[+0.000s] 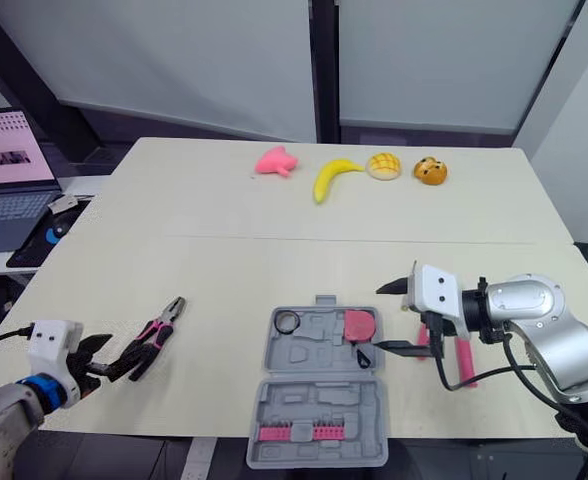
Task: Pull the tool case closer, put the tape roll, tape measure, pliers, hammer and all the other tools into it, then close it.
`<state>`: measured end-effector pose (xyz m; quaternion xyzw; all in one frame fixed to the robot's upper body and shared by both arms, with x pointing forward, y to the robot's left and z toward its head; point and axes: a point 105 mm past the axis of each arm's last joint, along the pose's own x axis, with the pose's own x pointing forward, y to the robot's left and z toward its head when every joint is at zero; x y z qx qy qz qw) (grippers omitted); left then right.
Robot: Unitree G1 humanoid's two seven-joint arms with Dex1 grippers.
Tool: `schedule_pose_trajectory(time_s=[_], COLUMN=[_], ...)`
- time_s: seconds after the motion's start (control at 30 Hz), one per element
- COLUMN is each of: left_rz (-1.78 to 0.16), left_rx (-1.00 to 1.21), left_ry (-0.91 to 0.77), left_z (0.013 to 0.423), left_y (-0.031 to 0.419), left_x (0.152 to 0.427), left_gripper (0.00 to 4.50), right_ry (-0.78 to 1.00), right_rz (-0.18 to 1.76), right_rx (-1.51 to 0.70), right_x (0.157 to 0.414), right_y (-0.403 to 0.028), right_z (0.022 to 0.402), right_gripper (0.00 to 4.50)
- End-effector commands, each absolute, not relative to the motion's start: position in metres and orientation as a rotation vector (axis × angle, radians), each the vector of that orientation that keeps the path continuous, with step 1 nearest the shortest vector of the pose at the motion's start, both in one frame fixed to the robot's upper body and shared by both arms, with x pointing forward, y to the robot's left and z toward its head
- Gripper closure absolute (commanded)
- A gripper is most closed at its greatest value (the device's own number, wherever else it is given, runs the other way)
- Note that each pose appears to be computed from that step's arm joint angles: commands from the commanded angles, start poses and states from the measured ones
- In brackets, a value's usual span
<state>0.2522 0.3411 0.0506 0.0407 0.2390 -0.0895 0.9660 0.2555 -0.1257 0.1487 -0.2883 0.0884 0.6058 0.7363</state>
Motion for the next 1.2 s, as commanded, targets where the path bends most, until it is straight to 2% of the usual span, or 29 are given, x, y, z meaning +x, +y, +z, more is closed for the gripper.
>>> schedule_pose_trajectory(time_s=[0.03, 0.23, 0.5, 0.6, 0.77, 0.93, 1.03, 1.2], left_rz=[-0.186, -0.222, -0.251, -0.259, -0.308, -0.312, -0.341, -0.516], left_rx=[0.116, 0.130, 0.134, 0.116, 0.112, 0.127, 0.197, 0.378], left_ry=[0.524, 0.583, 0.689, 0.726, 0.795, 0.716, 0.616, 0.496], left_z=[0.047, 0.037, 0.020, 0.014, 0.005, 0.018, 0.041, 0.085], left_y=[0.340, 0.334, 0.330, 0.330, 0.325, 0.329, 0.333, 0.316], left_x=[0.261, 0.275, 0.281, 0.280, 0.274, 0.279, 0.283, 0.289], left_gripper=[0.00, 0.00, 0.00, 0.59, 2.03, 2.13, 2.13, 2.13], right_ry=[0.172, 0.154, 0.138, 0.134, 0.132, 0.129, 0.122, 0.090], right_rz=[1.343, 1.373, 1.382, 1.381, 1.373, 1.355, 1.338, 1.302], right_rx=[-0.655, -0.653, -0.655, -0.655, -0.662, -0.668, -0.667, -0.671], right_x=[0.251, 0.248, 0.247, 0.247, 0.247, 0.248, 0.249, 0.251], right_y=[-0.121, -0.112, -0.107, -0.107, -0.108, -0.110, -0.111, -0.112], right_z=[0.154, 0.157, 0.161, 0.162, 0.163, 0.163, 0.164, 0.166], right_gripper=[0.04, 0.04, 0.04, 0.00, 0.00, 0.00, 0.00, 0.00])
